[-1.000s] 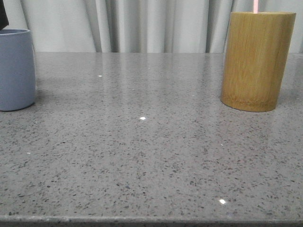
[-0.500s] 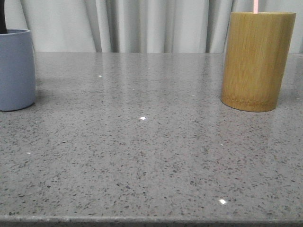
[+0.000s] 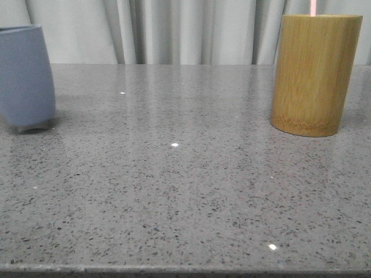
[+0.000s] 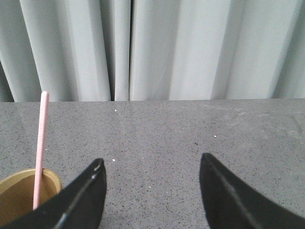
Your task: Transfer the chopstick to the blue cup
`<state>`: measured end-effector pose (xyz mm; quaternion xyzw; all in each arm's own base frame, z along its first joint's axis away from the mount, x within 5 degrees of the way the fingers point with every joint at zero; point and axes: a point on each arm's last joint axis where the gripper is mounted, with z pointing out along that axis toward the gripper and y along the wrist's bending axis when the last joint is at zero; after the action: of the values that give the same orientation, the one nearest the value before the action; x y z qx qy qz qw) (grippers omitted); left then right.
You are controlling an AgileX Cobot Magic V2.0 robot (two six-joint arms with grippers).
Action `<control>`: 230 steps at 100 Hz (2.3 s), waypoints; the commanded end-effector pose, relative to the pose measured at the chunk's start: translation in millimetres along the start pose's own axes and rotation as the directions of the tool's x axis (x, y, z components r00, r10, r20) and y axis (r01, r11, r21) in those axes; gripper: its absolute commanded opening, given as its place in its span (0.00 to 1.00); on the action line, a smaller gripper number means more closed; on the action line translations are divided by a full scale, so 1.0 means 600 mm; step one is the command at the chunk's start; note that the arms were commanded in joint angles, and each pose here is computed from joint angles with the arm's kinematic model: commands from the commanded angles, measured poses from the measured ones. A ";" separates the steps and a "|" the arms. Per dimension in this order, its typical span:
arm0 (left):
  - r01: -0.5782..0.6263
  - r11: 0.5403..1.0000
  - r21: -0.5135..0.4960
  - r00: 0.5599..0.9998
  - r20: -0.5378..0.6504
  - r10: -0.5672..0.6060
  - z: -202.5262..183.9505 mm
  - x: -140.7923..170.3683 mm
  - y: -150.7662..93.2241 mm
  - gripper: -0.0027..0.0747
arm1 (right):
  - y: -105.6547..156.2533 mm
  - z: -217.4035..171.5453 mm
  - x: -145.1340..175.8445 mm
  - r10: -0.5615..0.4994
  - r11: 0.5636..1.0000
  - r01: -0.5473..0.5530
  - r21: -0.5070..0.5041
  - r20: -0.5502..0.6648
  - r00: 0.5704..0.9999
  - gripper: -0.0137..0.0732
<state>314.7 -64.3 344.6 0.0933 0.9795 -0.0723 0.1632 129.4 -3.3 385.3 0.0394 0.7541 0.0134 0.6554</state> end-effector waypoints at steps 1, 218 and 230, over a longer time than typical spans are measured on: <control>-0.024 0.999 0.039 0.996 0.091 0.020 -0.046 -0.007 -0.027 0.01 | 0.001 -0.005 -0.031 -0.008 1.000 0.009 -0.005 0.120 0.993 0.67; -0.100 0.985 -0.144 0.807 0.567 0.165 -0.251 -0.004 -0.143 0.48 | 0.004 -0.005 -0.027 -0.009 1.000 0.011 -0.019 0.094 0.996 0.67; -0.078 0.989 -0.127 0.788 0.600 0.139 -0.256 0.030 -0.130 0.48 | 0.007 -0.005 -0.026 -0.010 0.999 0.012 -0.031 0.087 0.996 0.67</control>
<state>255.4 -122.1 473.4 0.1280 0.9001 -0.0219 0.4159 129.4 -1.5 384.8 0.0345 0.7564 0.0177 0.6530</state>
